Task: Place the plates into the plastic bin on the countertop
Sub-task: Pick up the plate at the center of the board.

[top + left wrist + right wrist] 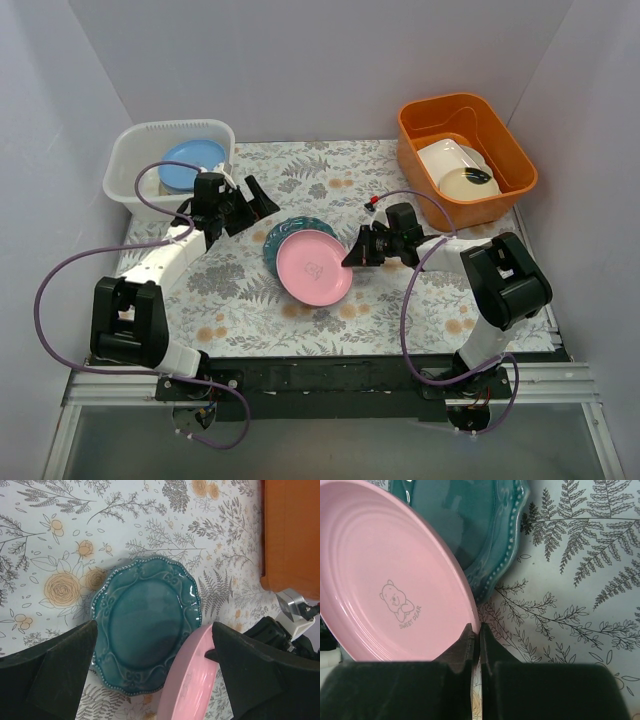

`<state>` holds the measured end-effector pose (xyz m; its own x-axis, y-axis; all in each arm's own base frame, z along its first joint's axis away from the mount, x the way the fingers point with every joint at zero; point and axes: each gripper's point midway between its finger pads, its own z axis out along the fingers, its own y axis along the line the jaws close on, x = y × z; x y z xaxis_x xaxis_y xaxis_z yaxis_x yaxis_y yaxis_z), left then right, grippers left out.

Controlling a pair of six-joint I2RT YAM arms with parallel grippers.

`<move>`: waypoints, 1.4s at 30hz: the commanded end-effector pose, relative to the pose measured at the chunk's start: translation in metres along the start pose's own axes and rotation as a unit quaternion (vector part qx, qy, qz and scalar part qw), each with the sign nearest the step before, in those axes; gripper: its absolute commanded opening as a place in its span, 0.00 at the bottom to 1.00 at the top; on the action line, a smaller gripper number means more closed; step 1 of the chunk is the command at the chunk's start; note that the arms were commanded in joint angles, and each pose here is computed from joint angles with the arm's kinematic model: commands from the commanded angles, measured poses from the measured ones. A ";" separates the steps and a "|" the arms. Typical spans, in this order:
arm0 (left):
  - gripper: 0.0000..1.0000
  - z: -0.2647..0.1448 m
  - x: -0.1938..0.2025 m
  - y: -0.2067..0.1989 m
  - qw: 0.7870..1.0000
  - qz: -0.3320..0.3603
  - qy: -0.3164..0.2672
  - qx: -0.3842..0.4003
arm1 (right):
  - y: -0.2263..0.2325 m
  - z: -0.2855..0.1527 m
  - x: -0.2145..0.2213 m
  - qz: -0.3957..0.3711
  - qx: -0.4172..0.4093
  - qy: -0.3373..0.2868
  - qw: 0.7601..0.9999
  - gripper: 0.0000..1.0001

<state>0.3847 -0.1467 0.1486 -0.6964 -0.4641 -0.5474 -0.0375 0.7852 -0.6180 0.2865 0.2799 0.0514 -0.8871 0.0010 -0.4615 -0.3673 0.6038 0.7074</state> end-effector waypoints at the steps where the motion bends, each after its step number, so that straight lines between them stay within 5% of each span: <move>1: 0.98 -0.020 0.002 -0.023 0.999 0.011 0.001 0.046 | 0.016 -0.003 -0.023 -0.025 -0.023 -0.031 0.999 0.01; 17: 0.98 -0.037 0.072 -0.046 0.980 0.010 0.113 0.163 | 0.023 -0.018 -0.038 -0.030 -0.003 -0.062 0.998 0.01; 32: 0.93 -0.051 0.099 -0.048 0.973 0.000 0.141 0.185 | 0.038 -0.015 -0.059 -0.044 -0.028 -0.071 0.996 0.01; 38: 0.73 -0.046 0.113 -0.047 0.968 0.000 0.167 0.188 | 0.042 -0.012 -0.059 -0.044 -0.044 -0.071 0.996 0.01; 42: 0.41 -0.040 0.122 -0.046 0.965 -0.003 0.180 0.189 | 0.043 -0.013 -0.058 -0.043 -0.047 -0.070 0.995 0.01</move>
<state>0.2791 -0.2151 0.1358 -0.8921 -0.2752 -0.3582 0.1503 0.5671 -0.8099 0.3075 0.2845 0.0886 -0.8410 0.0461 -0.5390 -0.4120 0.5912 0.6934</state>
